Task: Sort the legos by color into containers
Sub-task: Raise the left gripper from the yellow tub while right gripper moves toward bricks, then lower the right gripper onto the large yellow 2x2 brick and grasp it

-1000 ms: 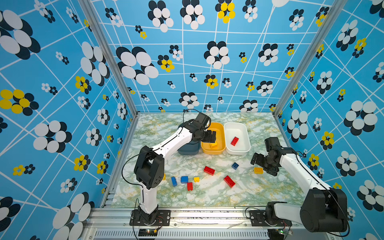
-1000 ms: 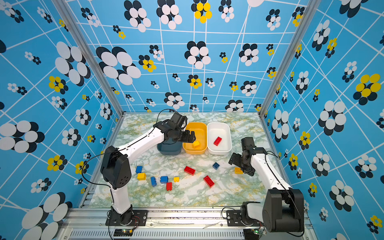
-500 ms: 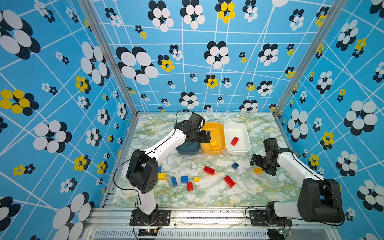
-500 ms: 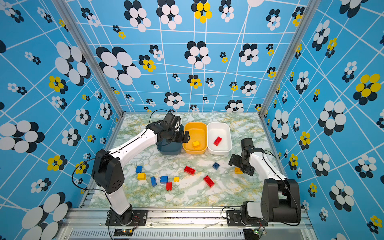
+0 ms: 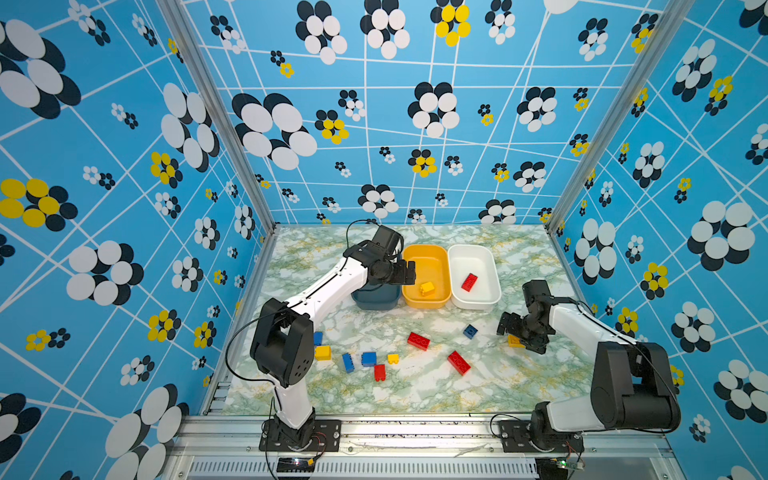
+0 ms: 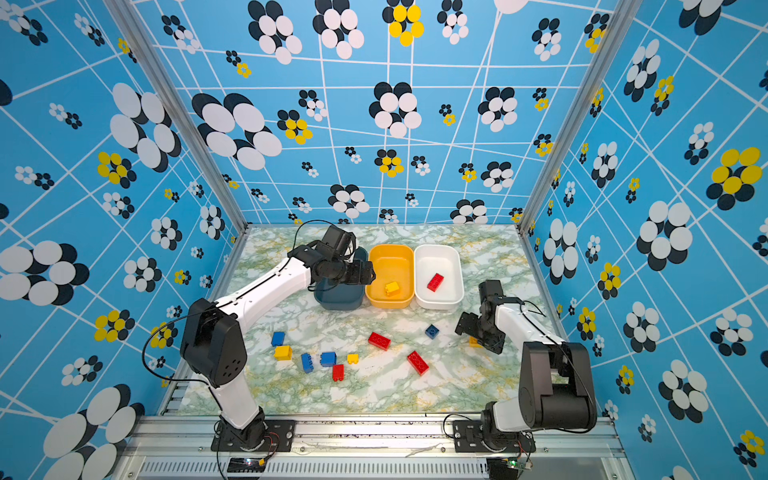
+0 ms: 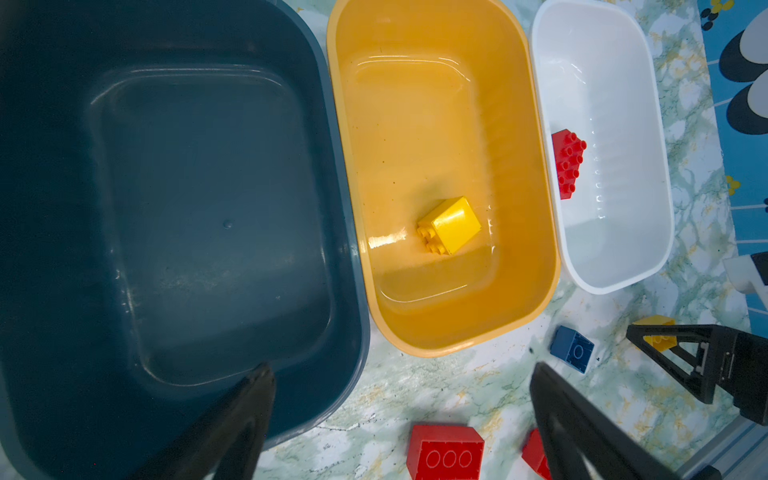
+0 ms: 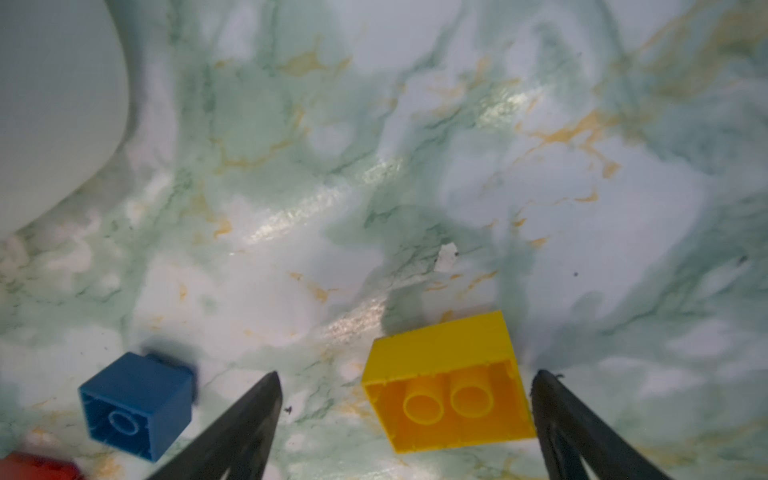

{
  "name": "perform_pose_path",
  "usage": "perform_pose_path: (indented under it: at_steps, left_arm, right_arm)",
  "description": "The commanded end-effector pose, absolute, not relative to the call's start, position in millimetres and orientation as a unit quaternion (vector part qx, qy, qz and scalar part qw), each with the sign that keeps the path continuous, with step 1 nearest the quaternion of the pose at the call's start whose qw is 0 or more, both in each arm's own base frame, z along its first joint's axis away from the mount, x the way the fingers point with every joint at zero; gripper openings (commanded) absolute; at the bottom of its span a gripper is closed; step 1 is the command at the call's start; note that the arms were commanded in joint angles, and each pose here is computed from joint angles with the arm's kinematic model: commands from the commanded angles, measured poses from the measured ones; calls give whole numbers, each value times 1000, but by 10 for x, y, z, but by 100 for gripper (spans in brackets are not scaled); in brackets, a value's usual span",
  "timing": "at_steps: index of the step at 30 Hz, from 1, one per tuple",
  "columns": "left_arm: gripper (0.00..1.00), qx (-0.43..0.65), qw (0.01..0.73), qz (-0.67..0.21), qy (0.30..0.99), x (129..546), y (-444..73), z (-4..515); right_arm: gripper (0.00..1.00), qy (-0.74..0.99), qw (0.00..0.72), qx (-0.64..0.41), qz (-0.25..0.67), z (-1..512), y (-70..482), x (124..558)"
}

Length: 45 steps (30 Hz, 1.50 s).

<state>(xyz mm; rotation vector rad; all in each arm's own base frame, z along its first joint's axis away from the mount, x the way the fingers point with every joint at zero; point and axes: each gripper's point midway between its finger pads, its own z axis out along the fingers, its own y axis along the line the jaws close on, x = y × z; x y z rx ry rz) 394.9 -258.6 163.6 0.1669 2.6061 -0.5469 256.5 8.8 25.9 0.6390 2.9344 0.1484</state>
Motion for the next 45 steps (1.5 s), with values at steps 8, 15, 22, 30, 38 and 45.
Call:
perform_pose_path:
  at_steps: [8,15,22,30,38,45]
  left_arm:
    - [97,40,248,-205,946,3956,-2495,1801]
    - [97,36,244,-199,948,3964,-2414,1822]
    - [97,23,243,-199,949,3997,-2337,1813]
    - [97,17,241,-204,949,4034,-2319,1769]
    - [98,21,243,-209,947,4043,-2312,1784]
    - [98,20,244,-210,947,4017,-2267,1765]
  right_arm:
    - [92,983,49,167,52,272,148,2680]
    - [91,991,26,131,21,228,128,2663]
    - [91,990,12,137,30,185,203,2640]
    - [89,968,12,242,62,92,311,2622]
    - [88,929,28,359,88,87,360,2679]
    - [78,904,16,418,92,57,374,2630]
